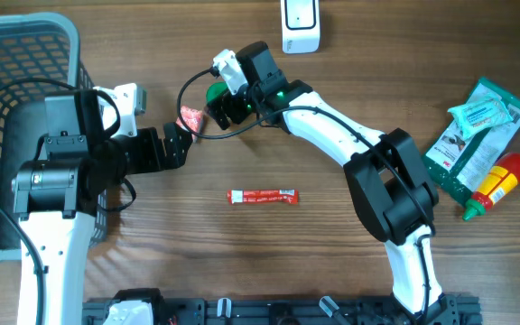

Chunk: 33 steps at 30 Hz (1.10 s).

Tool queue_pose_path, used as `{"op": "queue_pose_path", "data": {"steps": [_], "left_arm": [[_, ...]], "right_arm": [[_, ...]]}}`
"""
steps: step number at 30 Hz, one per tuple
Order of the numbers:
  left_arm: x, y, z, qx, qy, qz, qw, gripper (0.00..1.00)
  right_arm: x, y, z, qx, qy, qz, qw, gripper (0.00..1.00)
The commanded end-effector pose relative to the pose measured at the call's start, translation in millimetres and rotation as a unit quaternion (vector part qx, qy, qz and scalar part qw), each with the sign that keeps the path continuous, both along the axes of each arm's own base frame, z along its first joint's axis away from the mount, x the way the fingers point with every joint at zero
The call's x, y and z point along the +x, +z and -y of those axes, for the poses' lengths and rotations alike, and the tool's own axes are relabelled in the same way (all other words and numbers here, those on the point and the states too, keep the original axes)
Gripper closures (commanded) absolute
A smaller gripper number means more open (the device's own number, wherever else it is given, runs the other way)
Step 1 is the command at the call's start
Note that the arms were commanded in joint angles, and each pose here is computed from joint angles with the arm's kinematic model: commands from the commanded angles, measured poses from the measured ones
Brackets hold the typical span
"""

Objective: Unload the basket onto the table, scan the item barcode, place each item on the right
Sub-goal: 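Reach the right gripper to the green-capped jar and grasp its lid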

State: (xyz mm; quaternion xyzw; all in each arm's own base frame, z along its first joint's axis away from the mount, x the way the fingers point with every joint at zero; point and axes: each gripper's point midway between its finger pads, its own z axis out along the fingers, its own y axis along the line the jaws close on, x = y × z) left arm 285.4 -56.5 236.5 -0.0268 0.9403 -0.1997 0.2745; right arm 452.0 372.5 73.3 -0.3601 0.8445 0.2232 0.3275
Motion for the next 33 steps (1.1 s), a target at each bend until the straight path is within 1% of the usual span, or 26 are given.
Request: {"op": "queue_pose_path", "data": {"steps": [1, 8, 10, 15, 19, 20, 21, 25, 27, 28, 31, 33], "left_arm": [[2, 4, 0, 0.004, -0.009, 0.011, 1.000, 0.00], [2, 4, 0, 0.004, -0.009, 0.011, 1.000, 0.00], [2, 4, 0, 0.004, -0.009, 0.011, 1.000, 0.00], [1, 4, 0, 0.004, -0.009, 0.011, 1.000, 0.00], [2, 4, 0, 0.004, -0.009, 0.011, 1.000, 0.00], [1, 4, 0, 0.004, -0.009, 0.011, 1.000, 0.00], [2, 4, 0, 0.004, -0.009, 0.011, 1.000, 0.00], [2, 4, 0, 0.004, -0.009, 0.011, 1.000, 0.00], [2, 4, 0, 0.004, -0.009, 0.011, 1.000, 0.00], [2, 4, 0, 0.004, -0.009, 0.011, 1.000, 0.00], [1, 4, 0, 0.004, -0.009, 0.011, 1.000, 0.00], [1, 4, 0, 0.004, -0.009, 0.011, 1.000, 0.00]], "right_arm": [[-5, -10, -13, 0.000, 0.009, 0.001, 1.000, 0.01], [-7, -32, -21, -0.004, 0.003, -0.006, 1.000, 0.02], [-4, -29, -22, 0.001, -0.001, -0.002, 1.000, 0.06], [-2, -26, -24, 0.008, -0.003, 0.004, 1.000, 0.11], [0, -25, -24, 0.013, -0.009, 0.001, 1.000, 0.20], [3, -23, -23, 0.022, -0.020, -0.002, 1.000, 0.26], [5, -22, -22, 0.027, -0.027, -0.005, 0.999, 0.27], [13, -20, -14, 0.047, -0.054, -0.024, 0.997, 0.39], [16, -21, -9, 0.045, -0.059, -0.027, 0.997, 0.52], [17, -21, -7, 0.044, -0.061, -0.028, 0.997, 0.56], [20, -23, -1, 0.041, -0.067, -0.032, 0.996, 0.62], [24, -22, 5, 0.041, -0.073, -0.032, 0.996, 0.62]]}}
